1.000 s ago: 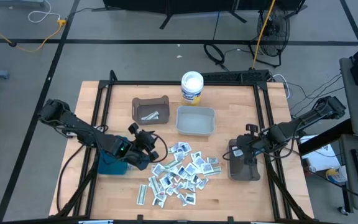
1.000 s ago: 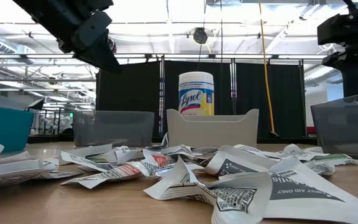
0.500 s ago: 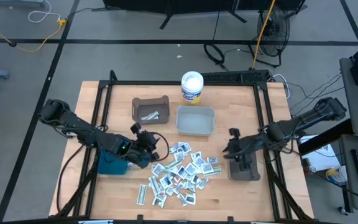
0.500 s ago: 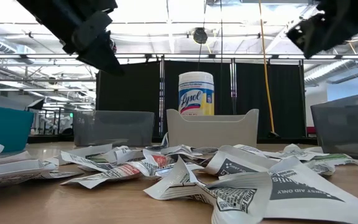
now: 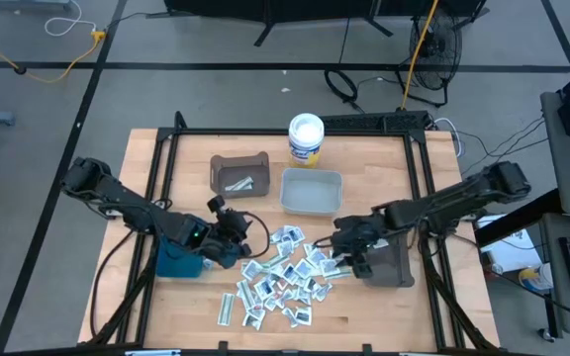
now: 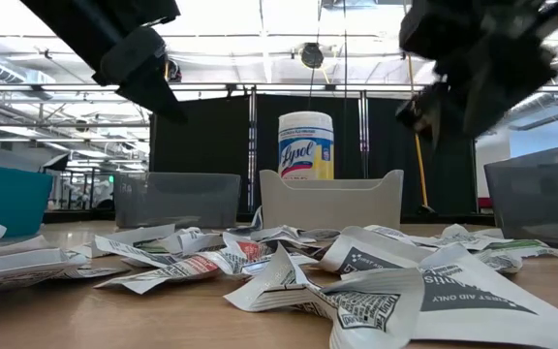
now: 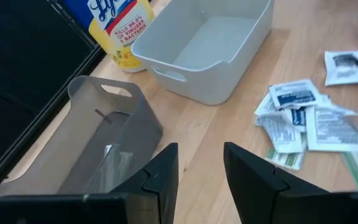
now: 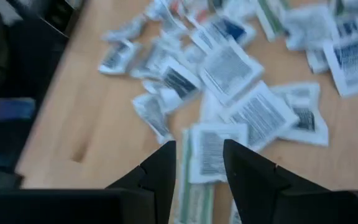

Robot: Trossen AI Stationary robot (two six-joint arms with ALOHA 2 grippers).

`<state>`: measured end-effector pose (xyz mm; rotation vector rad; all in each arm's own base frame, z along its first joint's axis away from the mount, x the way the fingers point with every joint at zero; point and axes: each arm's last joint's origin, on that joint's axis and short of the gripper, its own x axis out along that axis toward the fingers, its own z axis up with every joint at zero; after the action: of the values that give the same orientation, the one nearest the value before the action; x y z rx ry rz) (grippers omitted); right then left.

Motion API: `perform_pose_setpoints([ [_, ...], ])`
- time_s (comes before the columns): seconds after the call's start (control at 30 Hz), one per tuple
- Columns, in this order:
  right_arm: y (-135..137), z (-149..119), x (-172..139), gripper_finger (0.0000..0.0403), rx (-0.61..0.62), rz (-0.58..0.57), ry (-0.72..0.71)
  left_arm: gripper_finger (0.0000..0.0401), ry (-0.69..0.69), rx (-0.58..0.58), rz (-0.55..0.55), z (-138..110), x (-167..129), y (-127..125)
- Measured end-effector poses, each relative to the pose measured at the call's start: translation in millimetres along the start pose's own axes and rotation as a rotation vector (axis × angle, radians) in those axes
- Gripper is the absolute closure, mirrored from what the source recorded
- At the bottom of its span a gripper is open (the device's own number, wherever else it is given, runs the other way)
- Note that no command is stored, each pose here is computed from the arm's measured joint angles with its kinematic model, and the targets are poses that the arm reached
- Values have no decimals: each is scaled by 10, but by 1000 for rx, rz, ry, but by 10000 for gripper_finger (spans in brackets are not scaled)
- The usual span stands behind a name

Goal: Pick & Place First Aid Supplies
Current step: Put the gray towelette pack into the gray bin

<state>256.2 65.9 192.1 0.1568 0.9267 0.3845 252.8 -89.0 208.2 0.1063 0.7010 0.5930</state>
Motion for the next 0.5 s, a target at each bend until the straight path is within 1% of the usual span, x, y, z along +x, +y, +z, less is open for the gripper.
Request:
perform_pose_setpoints([
  [0.17, -74, -4, 181, 275, 16, -9, 14, 268, -8, 33, 13, 1, -2, 3],
  [0.3, -117, -70, 307, 275, 36, -18, 76, 268, -11, 45, 24, 14, 17, 18],
  [0.37, -130, -115, 316, 275, 49, -36, 117, 268, -12, 39, 28, 22, 29, 27],
  [0.5, -143, -108, 312, 275, 46, -88, 108, 268, -8, 29, 39, 36, 59, 53],
])
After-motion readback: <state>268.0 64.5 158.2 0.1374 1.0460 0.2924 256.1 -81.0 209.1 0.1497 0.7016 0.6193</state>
